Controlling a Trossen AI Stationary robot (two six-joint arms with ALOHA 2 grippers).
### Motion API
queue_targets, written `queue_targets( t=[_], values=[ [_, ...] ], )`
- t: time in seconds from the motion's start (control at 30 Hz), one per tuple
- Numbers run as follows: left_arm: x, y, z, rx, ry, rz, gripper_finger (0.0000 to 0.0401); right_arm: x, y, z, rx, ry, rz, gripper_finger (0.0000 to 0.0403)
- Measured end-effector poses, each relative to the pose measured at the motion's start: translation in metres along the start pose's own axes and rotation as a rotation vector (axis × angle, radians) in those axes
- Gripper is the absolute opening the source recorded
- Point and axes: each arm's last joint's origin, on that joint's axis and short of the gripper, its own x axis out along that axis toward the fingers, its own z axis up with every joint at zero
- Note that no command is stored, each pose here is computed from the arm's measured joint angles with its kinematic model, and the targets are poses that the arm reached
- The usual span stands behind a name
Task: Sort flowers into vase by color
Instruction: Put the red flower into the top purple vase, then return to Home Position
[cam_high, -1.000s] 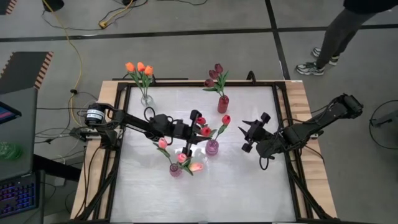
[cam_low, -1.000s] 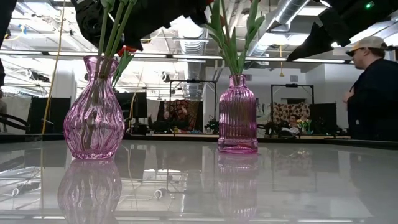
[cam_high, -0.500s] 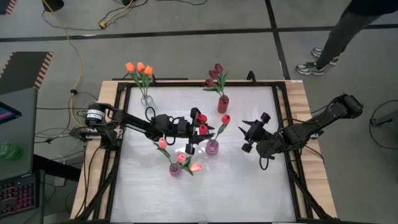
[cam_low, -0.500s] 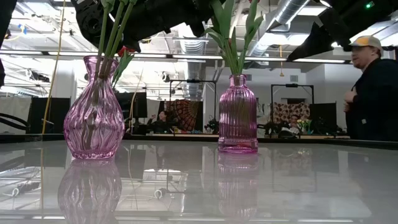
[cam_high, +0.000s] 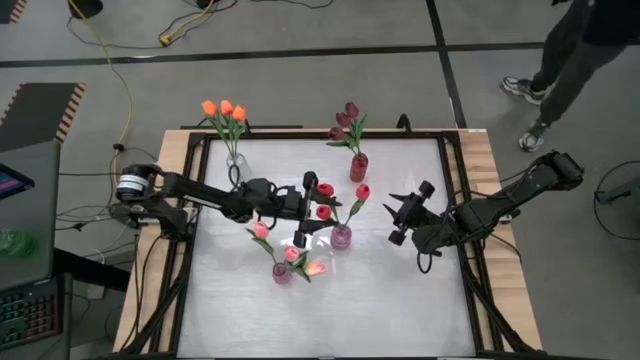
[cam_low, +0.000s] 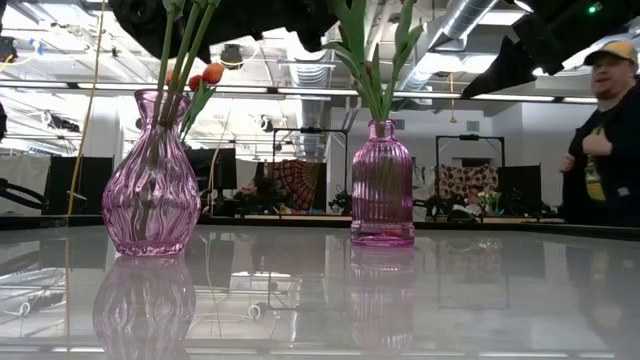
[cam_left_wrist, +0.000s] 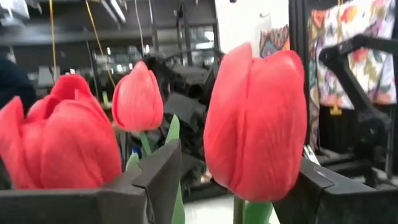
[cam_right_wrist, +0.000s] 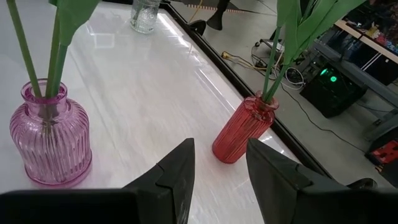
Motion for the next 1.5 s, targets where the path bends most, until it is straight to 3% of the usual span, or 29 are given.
queue_targets(
  t=[0.23,0.53,1.13,1.5],
  values=[
    [-0.009,-0.001,0.018,-0.040,0.096,-0.006,0.0201,0.000,0.001,0.000,0.007,0.003,0.020,0.0170],
    [-0.027,-0.001,0.039,0.017,0.217,0.020,0.0201,0.000,0.001,0.001,0.017,0.000,0.027,0.0170],
    [-0.059,-0.004,0.076,0.037,0.288,0.015,0.0201,0.000,0.001,0.003,0.026,-0.005,0.030,0.0170],
    [-0.121,-0.005,0.131,0.110,0.292,0.255,0.0165,-0.016,-0.009,0.057,-0.122,-0.094,0.068,0.0146]
  ],
)
